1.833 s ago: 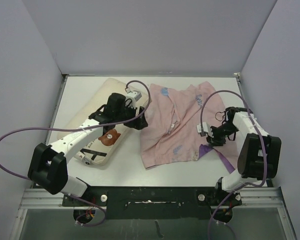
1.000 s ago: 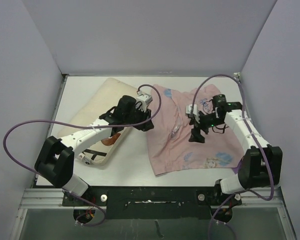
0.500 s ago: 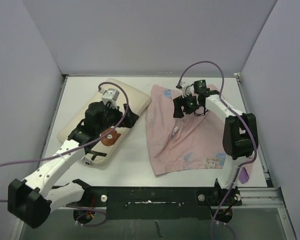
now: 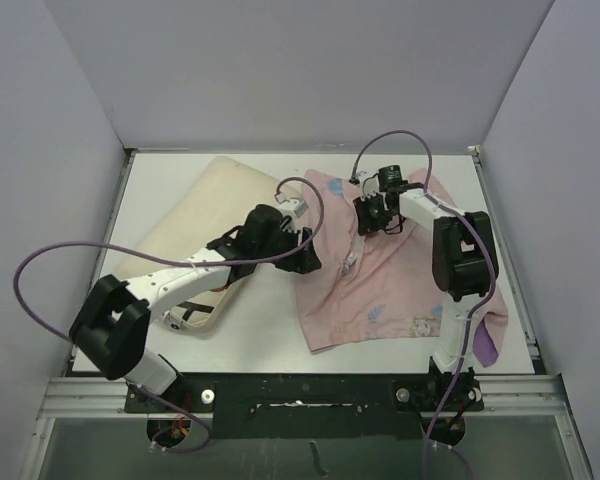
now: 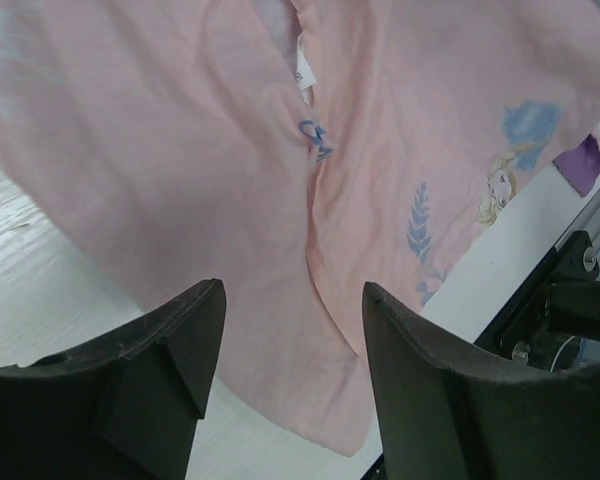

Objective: Put the pillow into the pillowcase

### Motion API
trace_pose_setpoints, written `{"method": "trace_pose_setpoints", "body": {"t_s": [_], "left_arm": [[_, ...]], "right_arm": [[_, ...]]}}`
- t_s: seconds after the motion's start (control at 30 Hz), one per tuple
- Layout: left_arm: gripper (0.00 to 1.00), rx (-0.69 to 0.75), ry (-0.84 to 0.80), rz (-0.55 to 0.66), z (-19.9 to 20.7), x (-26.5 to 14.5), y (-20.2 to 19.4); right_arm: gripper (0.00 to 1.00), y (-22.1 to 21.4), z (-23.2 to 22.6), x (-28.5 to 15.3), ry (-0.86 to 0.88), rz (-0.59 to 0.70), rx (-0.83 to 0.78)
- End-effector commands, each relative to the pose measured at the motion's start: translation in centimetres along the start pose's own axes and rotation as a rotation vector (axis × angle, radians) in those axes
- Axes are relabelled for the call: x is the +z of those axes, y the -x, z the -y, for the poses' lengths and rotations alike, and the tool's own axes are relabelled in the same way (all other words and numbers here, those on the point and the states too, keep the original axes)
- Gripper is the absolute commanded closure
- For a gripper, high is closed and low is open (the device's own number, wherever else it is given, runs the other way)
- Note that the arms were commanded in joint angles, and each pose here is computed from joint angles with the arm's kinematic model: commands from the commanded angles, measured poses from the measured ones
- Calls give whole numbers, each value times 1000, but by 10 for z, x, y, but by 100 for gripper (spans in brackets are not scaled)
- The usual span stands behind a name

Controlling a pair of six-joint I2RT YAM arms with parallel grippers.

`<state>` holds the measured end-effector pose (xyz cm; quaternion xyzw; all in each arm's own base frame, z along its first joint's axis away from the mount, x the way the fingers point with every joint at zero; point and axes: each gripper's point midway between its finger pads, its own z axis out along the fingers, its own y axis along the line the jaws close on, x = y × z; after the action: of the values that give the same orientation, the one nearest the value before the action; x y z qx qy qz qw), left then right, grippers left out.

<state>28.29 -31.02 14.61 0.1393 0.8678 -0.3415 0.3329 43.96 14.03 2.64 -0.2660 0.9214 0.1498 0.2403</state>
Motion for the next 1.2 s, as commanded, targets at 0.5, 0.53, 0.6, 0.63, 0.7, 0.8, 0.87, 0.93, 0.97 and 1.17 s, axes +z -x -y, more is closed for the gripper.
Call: {"method": "trace_pose_setpoints", "body": {"t_s": [0.5, 0.53, 0.6, 0.63, 0.7, 0.8, 0.87, 0.93, 0.97, 1.17], "left_arm": [[84, 63, -263, -239, 36, 126, -24], [85, 59, -275, -243, 37, 130, -24], [85, 44, -290, -251, 38, 136, -27], [85, 35, -297, -254, 38, 139, -29], [84, 9, -363, -249, 45, 141, -32], [79, -21, -439, -143, 53, 136, -20], [69, -4, -439, -77, 51, 127, -12], [59, 22, -395, -30, 42, 117, -3], [57, 30, -377, -10, 36, 110, 3], [51, 99, -247, 137, 8, 58, 43]], "right_arm": [[100, 66, -135, -138, 688, 338, -198], [100, 68, -136, -141, 699, 346, -192], [100, 72, -137, -146, 707, 361, -176], [100, 75, -135, -147, 703, 366, -165], [100, 79, -128, -148, 697, 378, -121], [100, 90, -117, -153, 723, 407, -6], [100, 94, -115, -159, 771, 417, 84], [100, 96, -119, -165, 807, 426, 102], [100, 96, -121, -166, 823, 429, 104], [100, 84, -118, -144, 761, 379, 149]]}}
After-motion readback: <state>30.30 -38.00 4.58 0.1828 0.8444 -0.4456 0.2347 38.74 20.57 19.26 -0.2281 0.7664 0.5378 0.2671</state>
